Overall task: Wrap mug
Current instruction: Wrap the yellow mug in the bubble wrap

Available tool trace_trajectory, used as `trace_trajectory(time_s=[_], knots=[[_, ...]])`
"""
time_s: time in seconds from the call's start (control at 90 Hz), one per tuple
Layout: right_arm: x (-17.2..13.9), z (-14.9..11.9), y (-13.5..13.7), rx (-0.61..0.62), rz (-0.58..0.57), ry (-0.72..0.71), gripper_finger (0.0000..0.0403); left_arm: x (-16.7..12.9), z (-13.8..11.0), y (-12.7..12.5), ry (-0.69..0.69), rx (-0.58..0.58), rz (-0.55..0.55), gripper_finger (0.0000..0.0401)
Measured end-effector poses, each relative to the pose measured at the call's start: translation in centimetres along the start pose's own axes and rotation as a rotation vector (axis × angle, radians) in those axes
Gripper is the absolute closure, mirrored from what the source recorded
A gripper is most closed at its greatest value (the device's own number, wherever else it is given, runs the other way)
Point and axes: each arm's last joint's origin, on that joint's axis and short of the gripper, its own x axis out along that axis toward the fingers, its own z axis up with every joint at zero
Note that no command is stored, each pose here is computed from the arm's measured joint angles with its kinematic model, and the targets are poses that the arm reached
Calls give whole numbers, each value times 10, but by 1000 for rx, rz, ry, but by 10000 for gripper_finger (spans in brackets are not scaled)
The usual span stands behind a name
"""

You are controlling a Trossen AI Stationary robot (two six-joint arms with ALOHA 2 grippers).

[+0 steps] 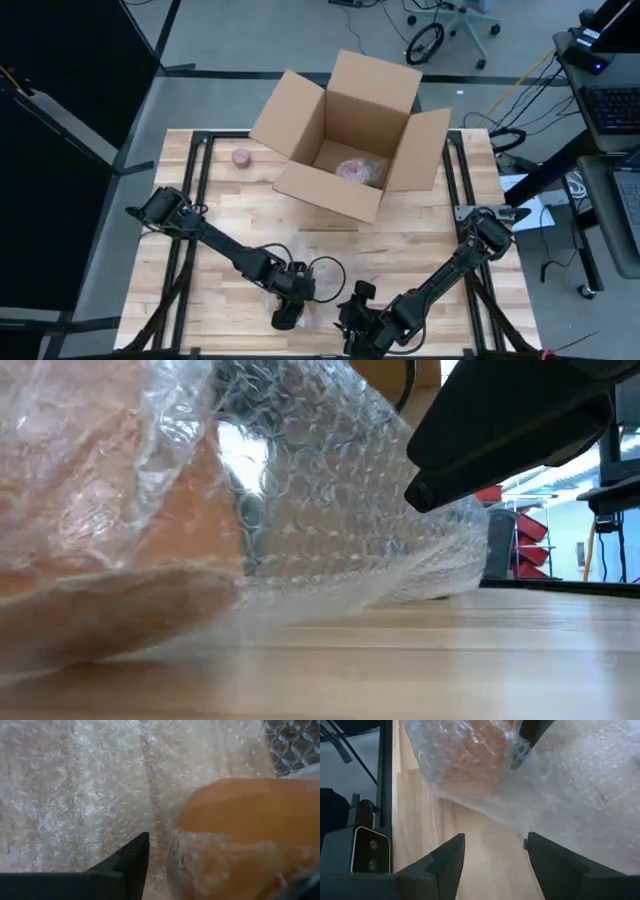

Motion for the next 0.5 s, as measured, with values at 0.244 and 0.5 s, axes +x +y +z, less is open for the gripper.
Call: trace_trajectory(time_s=[0.244,0.5], knots=[[0,1,1,-22,10,-17,204,-15,9,-6,41,-21,16,234],[0,6,5,-88,31,-71,204,-18,11,-7,66,-32,14,234]])
